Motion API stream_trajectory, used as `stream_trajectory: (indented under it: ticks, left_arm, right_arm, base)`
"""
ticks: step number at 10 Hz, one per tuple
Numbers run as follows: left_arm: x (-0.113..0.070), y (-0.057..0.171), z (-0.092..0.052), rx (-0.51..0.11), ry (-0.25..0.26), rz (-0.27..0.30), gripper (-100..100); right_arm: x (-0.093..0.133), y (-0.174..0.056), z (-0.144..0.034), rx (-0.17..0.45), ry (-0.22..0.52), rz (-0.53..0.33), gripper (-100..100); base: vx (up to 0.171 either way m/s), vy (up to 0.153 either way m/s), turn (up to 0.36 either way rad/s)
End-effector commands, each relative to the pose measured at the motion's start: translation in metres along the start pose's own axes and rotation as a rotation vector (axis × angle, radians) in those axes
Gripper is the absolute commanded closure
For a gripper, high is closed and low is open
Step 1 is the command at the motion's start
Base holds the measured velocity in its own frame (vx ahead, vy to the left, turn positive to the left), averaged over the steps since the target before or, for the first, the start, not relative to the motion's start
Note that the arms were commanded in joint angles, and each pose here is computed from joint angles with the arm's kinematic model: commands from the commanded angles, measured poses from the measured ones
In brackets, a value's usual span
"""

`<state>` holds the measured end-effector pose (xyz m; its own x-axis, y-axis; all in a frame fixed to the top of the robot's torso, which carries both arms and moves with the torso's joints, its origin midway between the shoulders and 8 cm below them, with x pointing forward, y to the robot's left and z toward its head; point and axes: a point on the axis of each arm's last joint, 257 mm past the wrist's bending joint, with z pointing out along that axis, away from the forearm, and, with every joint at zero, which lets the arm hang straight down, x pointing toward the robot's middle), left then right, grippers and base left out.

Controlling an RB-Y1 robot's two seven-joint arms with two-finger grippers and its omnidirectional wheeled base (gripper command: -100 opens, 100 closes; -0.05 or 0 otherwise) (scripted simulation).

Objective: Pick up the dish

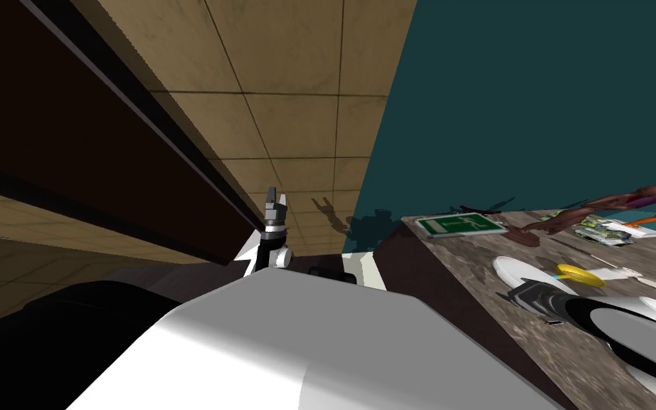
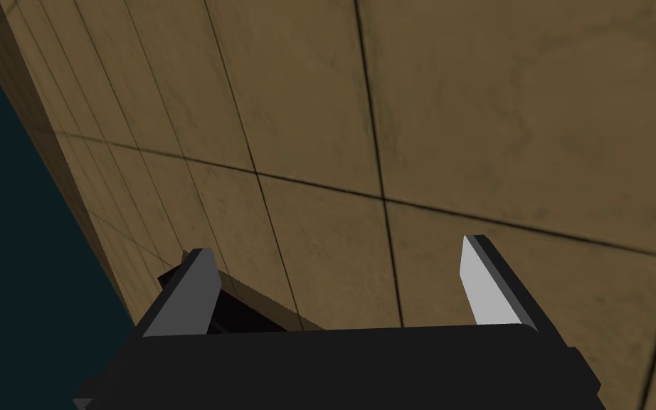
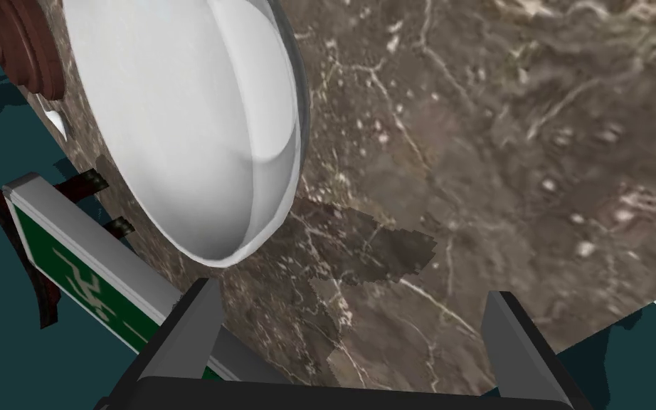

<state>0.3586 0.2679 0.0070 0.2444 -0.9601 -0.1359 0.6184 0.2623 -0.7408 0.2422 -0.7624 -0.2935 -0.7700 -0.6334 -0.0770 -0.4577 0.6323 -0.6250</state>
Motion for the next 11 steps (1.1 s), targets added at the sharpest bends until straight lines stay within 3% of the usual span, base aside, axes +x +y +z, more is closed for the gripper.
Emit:
stream_trajectory:
  ticks: [1,3,5,6,7,10,11]
  left_arm:
    - [0.0,0.0,0.0,0.0,0.0,0.0,0]
    - [0.0,0.0,0.0,0.0,0.0,0.0,0]
    - [0.0,0.0,0.0,0.0,0.0,0.0,0]
    - [0.0,0.0,0.0,0.0,0.0,0.0,0]
    - [0.0,0.0,0.0,0.0,0.0,0.0,0]
    - [0.0,0.0,0.0,0.0,0.0,0.0,0]
    - [0.0,0.0,0.0,0.0,0.0,0.0,0]
  right_arm:
    - [0.0,0.0,0.0,0.001,0.002,0.016,-100]
    - [0.03,-0.004,-0.004,-0.002,0.069,-0.018,-100]
    - [0.032,0.001,-0.002,-0.008,0.073,-0.017,-100]
    - [0.033,0.001,-0.002,-0.008,0.075,-0.019,0]
    - [0.047,0.007,0.001,-0.023,0.1,0.009,-100]
    - [0.058,0.0,-0.001,-0.013,0.116,0.008,-100]
    - [0.071,0.008,0.002,-0.03,0.137,0.04,-100]
  base:
    - [0.002,0.004,-0.017]
    - [0.009,-0.124,0.153]
    - [0.018,-0.144,0.046]
    - [0.002,-0.017,0.001]
    - [-0.027,0.005,0.193]
    - [-0.015,0.009,0.025]
    - [-0.022,0.016,0.187]
